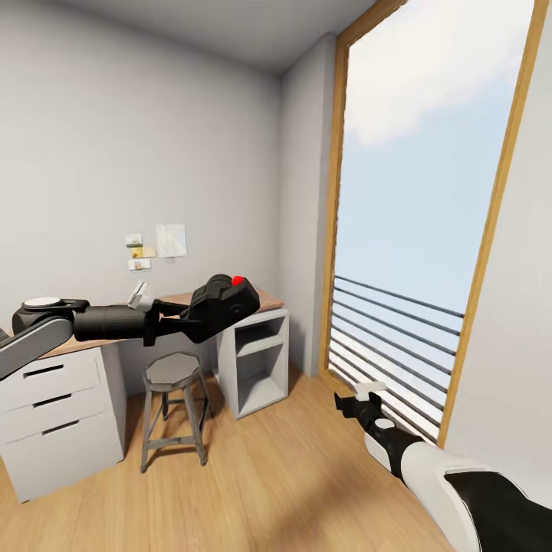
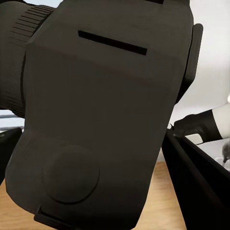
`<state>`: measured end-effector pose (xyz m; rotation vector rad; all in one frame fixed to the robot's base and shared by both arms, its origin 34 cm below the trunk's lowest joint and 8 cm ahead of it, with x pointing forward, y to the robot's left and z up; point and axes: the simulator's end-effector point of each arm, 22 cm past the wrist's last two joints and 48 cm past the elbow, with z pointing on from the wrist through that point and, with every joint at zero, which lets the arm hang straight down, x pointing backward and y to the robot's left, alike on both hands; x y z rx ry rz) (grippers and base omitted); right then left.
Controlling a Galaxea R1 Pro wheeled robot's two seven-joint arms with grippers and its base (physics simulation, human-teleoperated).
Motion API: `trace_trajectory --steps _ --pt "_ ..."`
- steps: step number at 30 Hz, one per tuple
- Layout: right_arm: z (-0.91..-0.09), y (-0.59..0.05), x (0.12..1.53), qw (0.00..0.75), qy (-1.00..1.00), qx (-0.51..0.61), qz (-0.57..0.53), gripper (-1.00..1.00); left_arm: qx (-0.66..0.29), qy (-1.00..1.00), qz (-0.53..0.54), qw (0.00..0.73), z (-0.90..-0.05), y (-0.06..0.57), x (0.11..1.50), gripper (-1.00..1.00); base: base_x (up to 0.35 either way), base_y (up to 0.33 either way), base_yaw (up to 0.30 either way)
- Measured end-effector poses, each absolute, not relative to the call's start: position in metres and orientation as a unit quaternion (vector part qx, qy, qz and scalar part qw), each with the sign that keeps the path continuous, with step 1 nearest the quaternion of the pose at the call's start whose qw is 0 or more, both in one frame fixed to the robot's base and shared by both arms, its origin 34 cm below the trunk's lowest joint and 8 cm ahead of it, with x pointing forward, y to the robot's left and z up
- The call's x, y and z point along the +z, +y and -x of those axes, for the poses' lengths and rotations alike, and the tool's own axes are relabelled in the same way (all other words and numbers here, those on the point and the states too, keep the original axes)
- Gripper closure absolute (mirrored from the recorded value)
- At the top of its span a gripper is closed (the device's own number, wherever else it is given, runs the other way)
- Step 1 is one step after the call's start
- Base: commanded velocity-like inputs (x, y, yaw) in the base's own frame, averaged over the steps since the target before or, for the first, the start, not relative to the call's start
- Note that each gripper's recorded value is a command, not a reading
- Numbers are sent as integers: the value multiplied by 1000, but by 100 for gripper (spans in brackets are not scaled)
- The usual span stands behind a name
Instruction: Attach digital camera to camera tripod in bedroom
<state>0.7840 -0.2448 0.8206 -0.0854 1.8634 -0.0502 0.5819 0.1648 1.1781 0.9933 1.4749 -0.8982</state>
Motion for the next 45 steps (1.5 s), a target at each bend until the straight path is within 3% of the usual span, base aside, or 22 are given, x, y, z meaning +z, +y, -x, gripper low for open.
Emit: trace_trajectory --steps 45 --pt "-786 -244 856 571 820 -20 38 -100 -391 637 -408 525 -605 164 1225 100 0 0 0"
